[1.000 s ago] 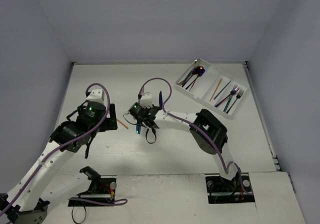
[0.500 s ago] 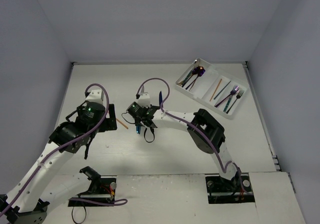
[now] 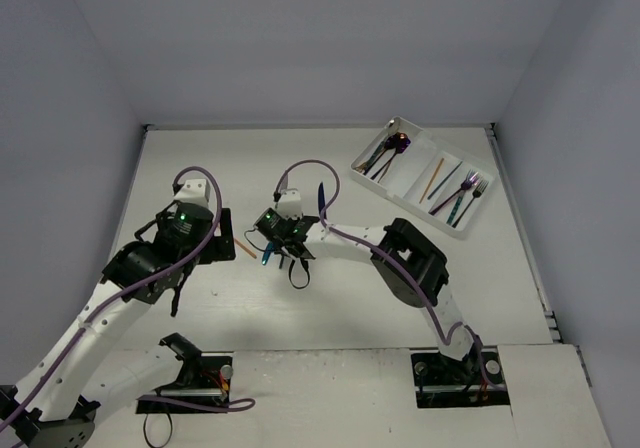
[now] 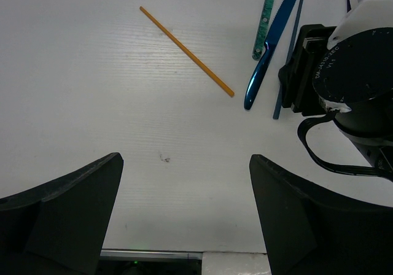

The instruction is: Sort the eating utensils into containers

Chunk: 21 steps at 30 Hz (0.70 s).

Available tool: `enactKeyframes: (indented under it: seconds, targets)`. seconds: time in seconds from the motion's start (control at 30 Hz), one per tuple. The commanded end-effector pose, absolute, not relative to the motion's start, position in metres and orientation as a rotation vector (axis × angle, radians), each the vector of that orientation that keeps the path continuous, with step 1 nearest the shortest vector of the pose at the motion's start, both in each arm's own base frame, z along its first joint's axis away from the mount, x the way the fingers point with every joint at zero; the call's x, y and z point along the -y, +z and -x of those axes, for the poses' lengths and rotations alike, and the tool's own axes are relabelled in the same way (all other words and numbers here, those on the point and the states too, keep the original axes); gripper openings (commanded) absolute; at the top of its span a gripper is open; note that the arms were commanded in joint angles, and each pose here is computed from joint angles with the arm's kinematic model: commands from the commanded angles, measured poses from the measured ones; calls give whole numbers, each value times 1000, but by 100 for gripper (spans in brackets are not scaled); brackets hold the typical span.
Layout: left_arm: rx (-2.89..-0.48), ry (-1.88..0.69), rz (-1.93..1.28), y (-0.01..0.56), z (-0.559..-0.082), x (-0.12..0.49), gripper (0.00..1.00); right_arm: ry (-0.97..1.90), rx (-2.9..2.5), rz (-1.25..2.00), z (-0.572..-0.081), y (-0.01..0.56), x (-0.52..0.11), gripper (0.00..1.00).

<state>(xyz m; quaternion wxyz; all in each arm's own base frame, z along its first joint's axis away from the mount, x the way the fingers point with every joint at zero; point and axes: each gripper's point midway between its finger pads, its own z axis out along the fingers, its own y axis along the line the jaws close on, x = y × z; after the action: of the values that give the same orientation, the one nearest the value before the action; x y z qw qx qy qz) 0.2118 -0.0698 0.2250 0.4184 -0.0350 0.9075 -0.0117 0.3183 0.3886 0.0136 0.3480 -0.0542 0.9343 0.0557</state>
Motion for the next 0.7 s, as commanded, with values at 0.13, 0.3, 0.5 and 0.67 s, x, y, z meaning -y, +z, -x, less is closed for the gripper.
enactKeyframes:
  seconds: [0.13,0.3,0.5,0.67]
  targets:
    - [-2229,-45,107,243,-219,70,81,68,-2439,105,-308,16,-353,3]
    - [-2229,-46,110,242,-218,70,81,79,-2392,87,-318,44,-341,0]
    - [-2228,-40,115,243,-220,70,81,165,-2264,-7,-350,125,-318,0]
    - [-2239,-39,124,239,-220,71,81,110,-2179,-178,-398,167,-247,0]
